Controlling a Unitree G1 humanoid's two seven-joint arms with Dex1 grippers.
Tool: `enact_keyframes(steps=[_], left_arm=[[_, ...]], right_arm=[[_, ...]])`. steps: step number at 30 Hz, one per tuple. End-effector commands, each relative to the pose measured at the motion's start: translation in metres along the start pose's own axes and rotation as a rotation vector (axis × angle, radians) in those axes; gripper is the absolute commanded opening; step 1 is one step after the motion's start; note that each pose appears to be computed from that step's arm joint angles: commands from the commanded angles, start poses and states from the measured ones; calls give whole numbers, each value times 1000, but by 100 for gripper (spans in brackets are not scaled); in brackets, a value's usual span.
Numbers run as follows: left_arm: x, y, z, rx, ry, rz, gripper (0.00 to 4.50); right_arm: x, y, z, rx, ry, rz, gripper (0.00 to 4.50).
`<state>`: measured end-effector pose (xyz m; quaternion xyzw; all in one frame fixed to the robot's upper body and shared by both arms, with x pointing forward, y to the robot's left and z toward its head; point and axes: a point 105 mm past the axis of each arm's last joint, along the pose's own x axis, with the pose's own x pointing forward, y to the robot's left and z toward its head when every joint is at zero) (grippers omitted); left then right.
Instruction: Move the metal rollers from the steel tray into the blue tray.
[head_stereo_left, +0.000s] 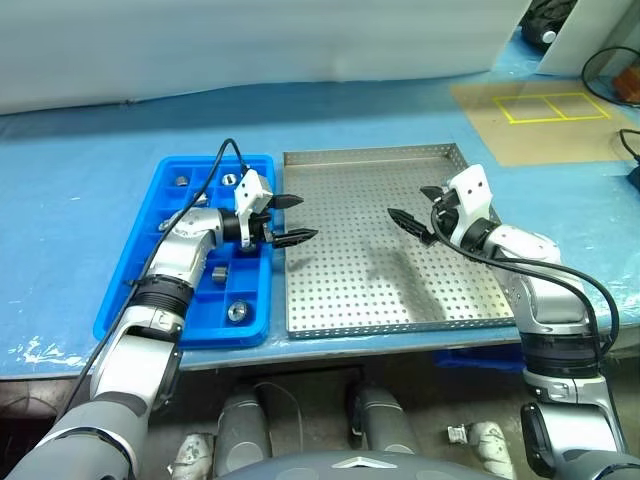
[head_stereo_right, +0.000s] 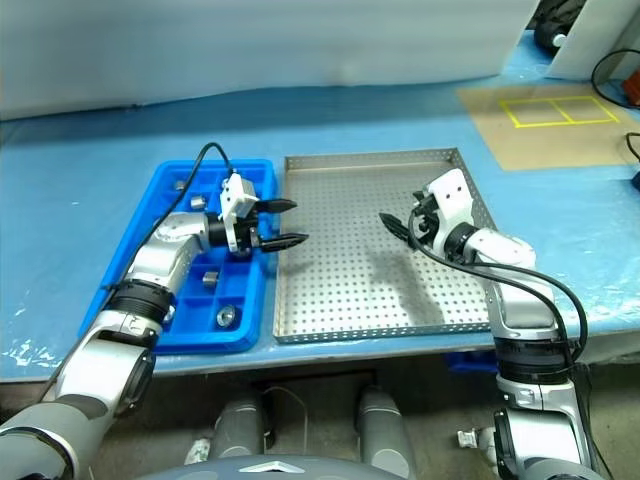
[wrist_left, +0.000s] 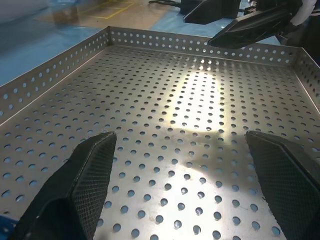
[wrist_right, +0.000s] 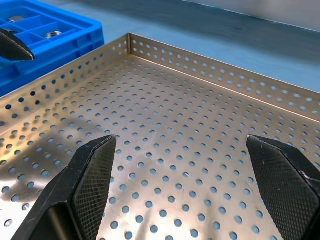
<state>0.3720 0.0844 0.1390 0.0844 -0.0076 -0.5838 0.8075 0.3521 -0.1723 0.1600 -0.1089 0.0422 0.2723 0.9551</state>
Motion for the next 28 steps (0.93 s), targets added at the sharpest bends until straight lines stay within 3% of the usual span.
enact_keyframes(steps=[1, 28], left_arm=[[-2, 4, 12, 46, -16, -13, 439], [-45, 23, 21, 70, -32, 191, 439]], right_arm=[[-1, 2, 16, -9, -61, -20, 429], [28, 16, 17, -38, -70, 72, 429]])
